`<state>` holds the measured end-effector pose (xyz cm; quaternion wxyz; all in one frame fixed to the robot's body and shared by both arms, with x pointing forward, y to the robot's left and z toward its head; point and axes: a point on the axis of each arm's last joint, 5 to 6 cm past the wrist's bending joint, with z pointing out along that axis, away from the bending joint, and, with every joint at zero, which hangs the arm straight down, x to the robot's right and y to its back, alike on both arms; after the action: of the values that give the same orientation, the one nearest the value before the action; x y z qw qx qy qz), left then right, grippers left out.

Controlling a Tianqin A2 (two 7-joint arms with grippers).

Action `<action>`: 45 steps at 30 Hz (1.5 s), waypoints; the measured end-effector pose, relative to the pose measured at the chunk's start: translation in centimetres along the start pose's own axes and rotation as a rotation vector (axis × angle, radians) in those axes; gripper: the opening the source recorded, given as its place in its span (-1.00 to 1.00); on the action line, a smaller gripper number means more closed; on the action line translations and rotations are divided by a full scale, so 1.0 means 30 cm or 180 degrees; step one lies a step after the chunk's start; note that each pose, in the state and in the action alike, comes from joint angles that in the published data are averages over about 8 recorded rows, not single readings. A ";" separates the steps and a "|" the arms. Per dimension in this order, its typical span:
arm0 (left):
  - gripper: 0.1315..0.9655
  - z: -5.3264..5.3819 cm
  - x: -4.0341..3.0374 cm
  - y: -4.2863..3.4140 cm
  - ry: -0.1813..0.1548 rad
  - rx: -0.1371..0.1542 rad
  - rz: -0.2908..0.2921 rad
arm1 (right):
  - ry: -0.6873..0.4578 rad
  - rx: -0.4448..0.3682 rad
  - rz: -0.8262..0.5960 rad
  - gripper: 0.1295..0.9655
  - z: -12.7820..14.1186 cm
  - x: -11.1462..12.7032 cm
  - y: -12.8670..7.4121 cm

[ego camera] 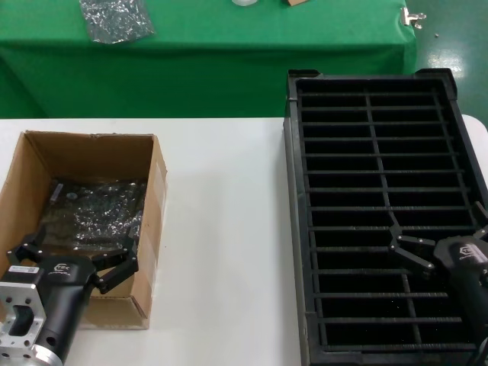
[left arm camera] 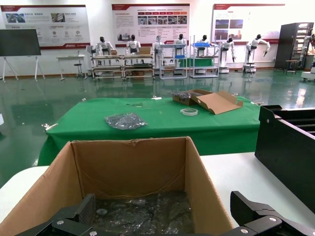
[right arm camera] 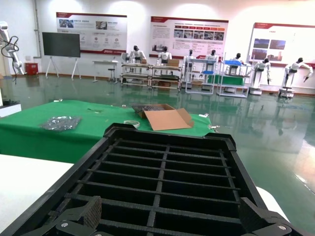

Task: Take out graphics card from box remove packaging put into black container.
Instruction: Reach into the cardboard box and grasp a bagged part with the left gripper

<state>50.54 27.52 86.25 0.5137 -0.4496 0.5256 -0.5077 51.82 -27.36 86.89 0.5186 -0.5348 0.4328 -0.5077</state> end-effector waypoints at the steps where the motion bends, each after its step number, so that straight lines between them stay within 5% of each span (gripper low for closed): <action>1: 1.00 0.000 0.000 0.000 0.0000 0.0000 0.0000 | 0.0000 0.0000 0.0000 1.00 0.000 0.000 0.000; 12: 1.00 0.002 -0.006 -0.005 0.0005 0.0013 0.0026 | 0.0000 0.0000 0.0000 1.00 0.000 0.000 0.000; 16: 1.00 0.013 -0.035 -0.029 0.0047 0.0065 0.0254 | 0.0000 0.0000 0.0000 1.00 0.000 0.000 0.000; 19: 1.00 0.038 -0.077 -0.065 0.0138 0.0127 0.0721 | 0.0000 0.0000 0.0000 1.00 0.000 0.000 0.000; 25: 1.00 0.122 -0.181 -0.151 0.0439 0.0167 0.2034 | 0.0000 0.0000 0.0000 1.00 0.000 0.000 0.000; 29: 1.00 0.189 -0.256 -0.200 0.0604 0.0044 0.2811 | 0.0000 0.0000 0.0000 1.00 0.000 0.000 0.000; 33: 1.00 0.256 -0.321 -0.232 0.0753 -0.0184 0.3478 | 0.0000 0.0000 0.0000 1.00 0.000 0.000 0.000; 38: 1.00 0.328 -0.364 -0.223 0.1015 -0.0511 0.4141 | 0.0000 0.0000 0.0000 1.00 0.000 0.000 0.000; 45: 1.00 0.397 -0.364 -0.166 0.1423 -0.0814 0.4679 | 0.0000 0.0000 0.0000 1.00 0.000 0.000 0.000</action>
<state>62.90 37.11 92.64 0.5443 0.0716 0.8343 -0.0509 51.82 -27.36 86.89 0.5186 -0.5348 0.4328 -0.5077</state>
